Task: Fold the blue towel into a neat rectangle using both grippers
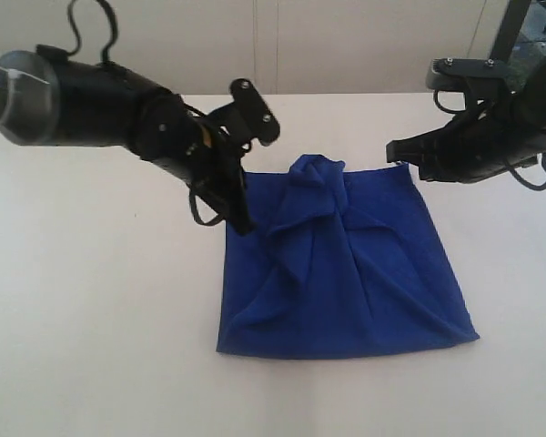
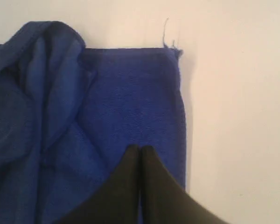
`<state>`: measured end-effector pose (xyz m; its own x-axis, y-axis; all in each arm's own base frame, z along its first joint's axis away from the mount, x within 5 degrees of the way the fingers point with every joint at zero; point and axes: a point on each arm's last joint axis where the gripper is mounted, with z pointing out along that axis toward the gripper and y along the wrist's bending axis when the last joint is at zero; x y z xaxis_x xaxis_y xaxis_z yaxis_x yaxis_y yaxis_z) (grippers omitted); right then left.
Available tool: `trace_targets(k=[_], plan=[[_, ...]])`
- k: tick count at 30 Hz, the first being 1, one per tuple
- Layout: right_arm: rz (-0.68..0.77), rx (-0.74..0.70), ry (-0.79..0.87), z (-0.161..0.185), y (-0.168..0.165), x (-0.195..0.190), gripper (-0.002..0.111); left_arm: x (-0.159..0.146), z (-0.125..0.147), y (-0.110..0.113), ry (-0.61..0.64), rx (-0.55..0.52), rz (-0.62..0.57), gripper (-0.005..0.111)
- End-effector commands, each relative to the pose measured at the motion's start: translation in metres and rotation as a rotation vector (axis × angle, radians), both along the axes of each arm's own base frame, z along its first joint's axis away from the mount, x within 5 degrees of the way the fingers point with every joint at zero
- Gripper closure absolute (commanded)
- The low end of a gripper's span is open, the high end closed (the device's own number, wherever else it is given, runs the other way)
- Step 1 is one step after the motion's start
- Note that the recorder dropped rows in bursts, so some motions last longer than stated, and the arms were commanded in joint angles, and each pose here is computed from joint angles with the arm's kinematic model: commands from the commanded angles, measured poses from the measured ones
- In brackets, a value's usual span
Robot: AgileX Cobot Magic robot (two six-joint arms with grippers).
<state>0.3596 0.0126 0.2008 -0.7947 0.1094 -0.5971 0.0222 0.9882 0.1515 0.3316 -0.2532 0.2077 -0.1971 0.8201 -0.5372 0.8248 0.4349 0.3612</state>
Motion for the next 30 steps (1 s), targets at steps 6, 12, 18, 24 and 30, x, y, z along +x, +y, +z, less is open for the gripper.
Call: trace_targets(k=[6,12,18,24,30], plan=[[-0.050,0.003,-0.029,-0.007,-0.009,0.008,0.108,0.010,-0.017,-0.069,-0.196,0.171,-0.262,0.107],[-0.054,0.000,-0.048,-0.006,-0.009,0.009,0.108,0.008,-0.022,-0.090,-0.238,0.143,-0.309,0.096],[-0.065,0.006,-0.053,-0.006,-0.009,0.010,0.108,-0.002,-0.026,-0.100,-0.239,0.149,-0.347,0.067],[-0.068,0.009,-0.052,-0.006,-0.009,0.010,0.108,-0.003,-0.029,-0.098,-0.230,0.192,-0.366,0.057],[-0.068,0.009,-0.052,-0.006,-0.009,0.010,0.108,-0.005,-0.039,-0.101,-0.223,0.215,-0.392,0.053]])
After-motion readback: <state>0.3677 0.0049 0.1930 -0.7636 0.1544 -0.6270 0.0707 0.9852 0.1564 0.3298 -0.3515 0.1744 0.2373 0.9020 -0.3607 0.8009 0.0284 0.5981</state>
